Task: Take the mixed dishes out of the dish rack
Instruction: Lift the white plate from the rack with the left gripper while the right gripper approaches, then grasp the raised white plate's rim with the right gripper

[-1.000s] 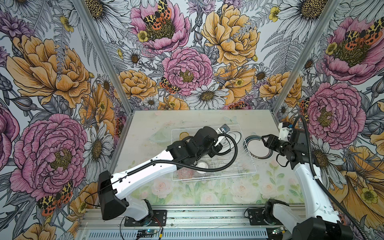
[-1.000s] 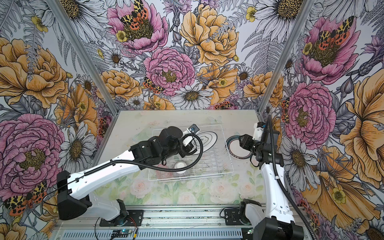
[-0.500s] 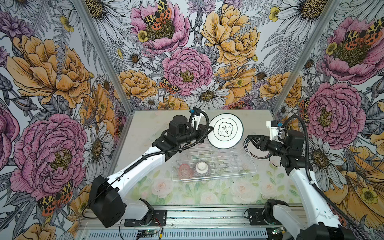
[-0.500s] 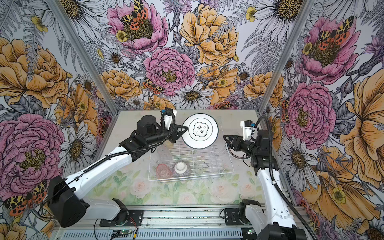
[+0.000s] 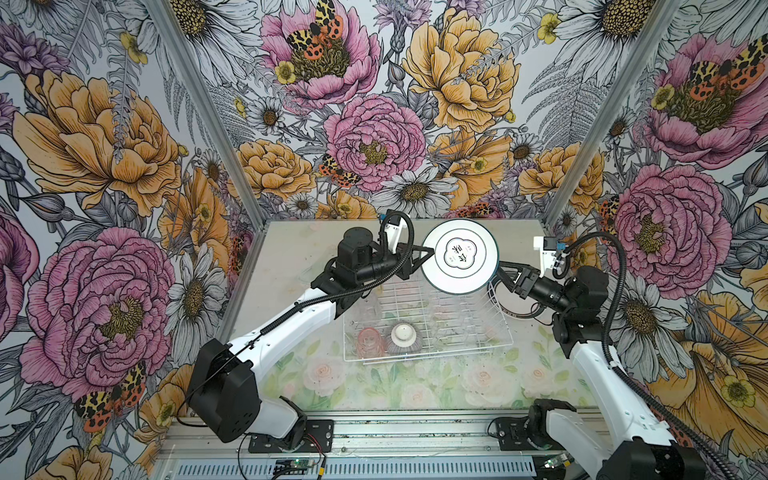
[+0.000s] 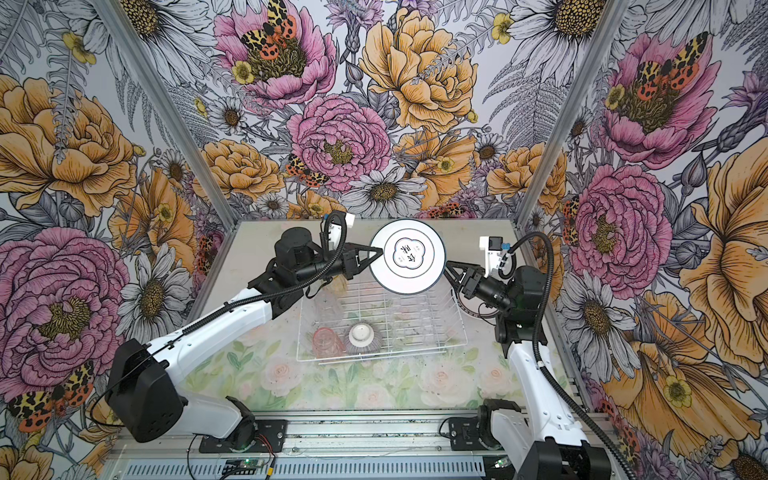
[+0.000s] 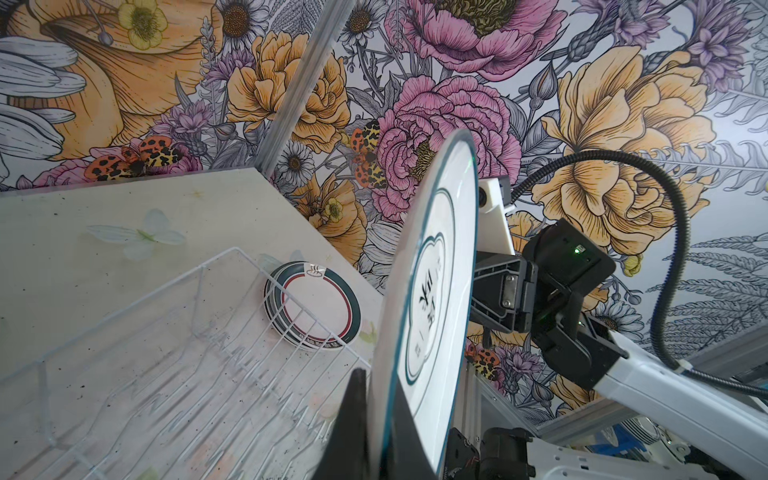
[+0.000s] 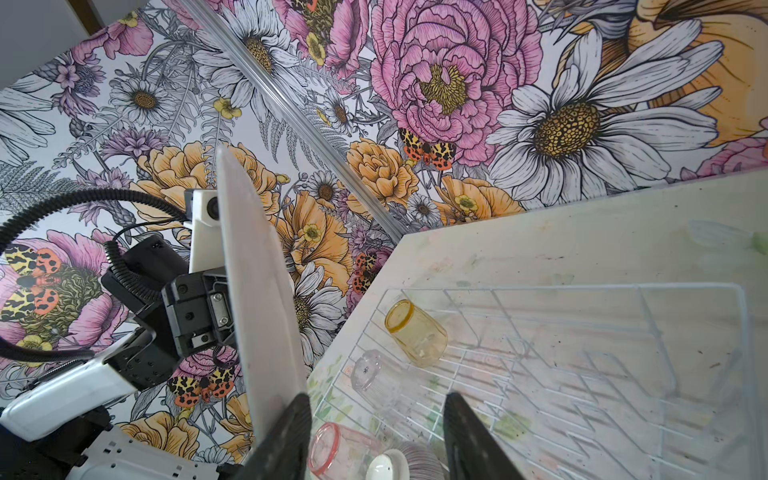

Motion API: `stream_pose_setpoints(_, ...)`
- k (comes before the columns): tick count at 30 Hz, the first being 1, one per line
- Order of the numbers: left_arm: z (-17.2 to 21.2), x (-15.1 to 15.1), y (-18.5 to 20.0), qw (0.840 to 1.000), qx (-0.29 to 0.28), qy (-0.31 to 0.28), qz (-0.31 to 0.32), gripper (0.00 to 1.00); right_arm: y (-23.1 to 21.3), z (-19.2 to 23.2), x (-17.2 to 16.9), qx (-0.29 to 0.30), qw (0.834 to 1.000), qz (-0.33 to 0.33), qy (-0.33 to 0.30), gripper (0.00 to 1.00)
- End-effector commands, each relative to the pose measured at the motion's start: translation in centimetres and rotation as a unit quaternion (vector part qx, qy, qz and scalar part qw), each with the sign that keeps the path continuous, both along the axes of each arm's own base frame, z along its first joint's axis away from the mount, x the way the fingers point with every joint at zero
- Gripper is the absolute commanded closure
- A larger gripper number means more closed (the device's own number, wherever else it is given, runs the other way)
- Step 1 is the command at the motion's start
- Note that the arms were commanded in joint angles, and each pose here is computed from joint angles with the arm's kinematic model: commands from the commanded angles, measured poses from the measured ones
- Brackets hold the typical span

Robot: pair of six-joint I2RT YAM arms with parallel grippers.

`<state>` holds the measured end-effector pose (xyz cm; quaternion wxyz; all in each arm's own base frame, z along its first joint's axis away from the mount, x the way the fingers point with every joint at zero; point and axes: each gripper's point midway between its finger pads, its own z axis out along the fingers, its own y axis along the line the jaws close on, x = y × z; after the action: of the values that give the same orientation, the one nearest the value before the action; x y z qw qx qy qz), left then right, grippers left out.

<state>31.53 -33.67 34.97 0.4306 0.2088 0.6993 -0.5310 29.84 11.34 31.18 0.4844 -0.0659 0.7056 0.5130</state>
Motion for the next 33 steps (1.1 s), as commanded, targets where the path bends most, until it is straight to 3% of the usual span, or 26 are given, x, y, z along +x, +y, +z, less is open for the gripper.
stream_pose_setpoints(1, -0.3, 0.9, 0.4, 1.000, -0.015, -0.001, 0.005, 1.00, 0.9, 1.7, -0.8, 0.007, 0.999, 0.029, -0.036, 0.47)
stream_pose_setpoints(8, 1.0, 1.4, 2.0, 0.999, -0.038, -0.011, 0.017, 1.00, 0.5, 0.9, -0.3, -0.004, 1.000, 0.013, -0.026, 0.43)
stream_pose_setpoints(14, 1.0, 1.8, 2.2, 0.999, -0.041, -0.012, 0.019, 1.00, 1.2, 2.3, -1.2, 0.018, 0.997, 0.047, -0.051, 0.43)
stream_pose_setpoints(26, 0.5, 1.8, 0.2, 0.998, -0.063, 0.002, -0.018, 1.00, 2.1, 1.9, -0.6, 0.027, 0.997, 0.059, -0.044, 0.44)
stream_pose_setpoints(33, 0.0, 1.6, -1.5, 0.997, -0.071, 0.012, -0.040, 1.00, 3.5, 2.1, 0.3, 0.039, 0.995, 0.078, -0.045, 0.56)
